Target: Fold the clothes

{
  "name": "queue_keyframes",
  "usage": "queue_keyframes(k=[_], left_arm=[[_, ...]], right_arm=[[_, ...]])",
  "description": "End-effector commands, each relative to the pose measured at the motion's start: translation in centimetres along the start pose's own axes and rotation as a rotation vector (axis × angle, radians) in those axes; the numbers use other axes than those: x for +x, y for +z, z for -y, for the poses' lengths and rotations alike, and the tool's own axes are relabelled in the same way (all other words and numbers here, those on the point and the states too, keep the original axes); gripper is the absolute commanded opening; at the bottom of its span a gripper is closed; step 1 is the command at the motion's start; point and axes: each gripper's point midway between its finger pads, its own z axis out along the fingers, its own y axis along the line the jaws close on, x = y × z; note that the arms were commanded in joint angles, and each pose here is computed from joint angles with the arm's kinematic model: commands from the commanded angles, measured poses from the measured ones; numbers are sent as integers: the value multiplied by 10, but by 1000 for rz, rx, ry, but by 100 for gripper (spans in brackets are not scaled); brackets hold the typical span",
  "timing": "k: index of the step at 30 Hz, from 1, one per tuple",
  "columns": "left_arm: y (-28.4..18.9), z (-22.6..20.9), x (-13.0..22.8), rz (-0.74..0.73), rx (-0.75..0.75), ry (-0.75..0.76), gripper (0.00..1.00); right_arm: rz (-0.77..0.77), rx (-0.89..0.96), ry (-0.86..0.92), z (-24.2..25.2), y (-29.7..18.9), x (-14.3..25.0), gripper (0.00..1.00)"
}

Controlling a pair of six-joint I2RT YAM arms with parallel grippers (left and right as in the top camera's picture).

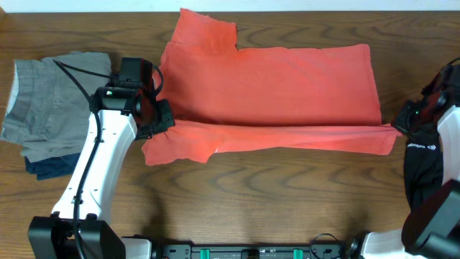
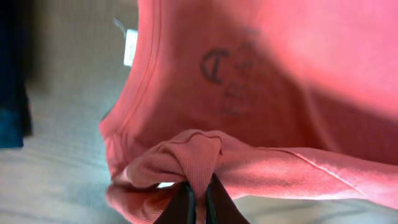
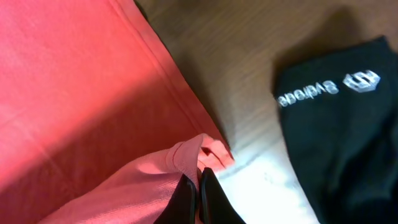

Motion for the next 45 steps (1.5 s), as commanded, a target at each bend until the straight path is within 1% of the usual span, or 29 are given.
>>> queue_keyframes(k=[1,6,15,20,30,33,34,45], left_arm=[[2,-2,-8,31,-9,-9,6],[6,1,-20,66,2,-8,6],[43,-2,-26,22,-24,-12,6],[56,2,-39,51,-13,-9,6],[53,12,-73,191,23,-2,6],[52,12,-74,194,24,-2,8],[52,12,-73,194,24,-2,10],[52,12,-74,195,21,-2,10]], right_arm=[[-16,-47,-58,-16,12,0,1],[25,-61,-85,-26,21,-11,1],[94,-76,-88,-30,21,-29,1],[100,-78,-89,-31,21,-30,1],[101,-82,-90,-32,23,-31,1],[100,-82,-90,-32,23,-31,1],[101,-82,-90,-32,23,-32,1],[126,-97,-111,-42,22,-36,1]])
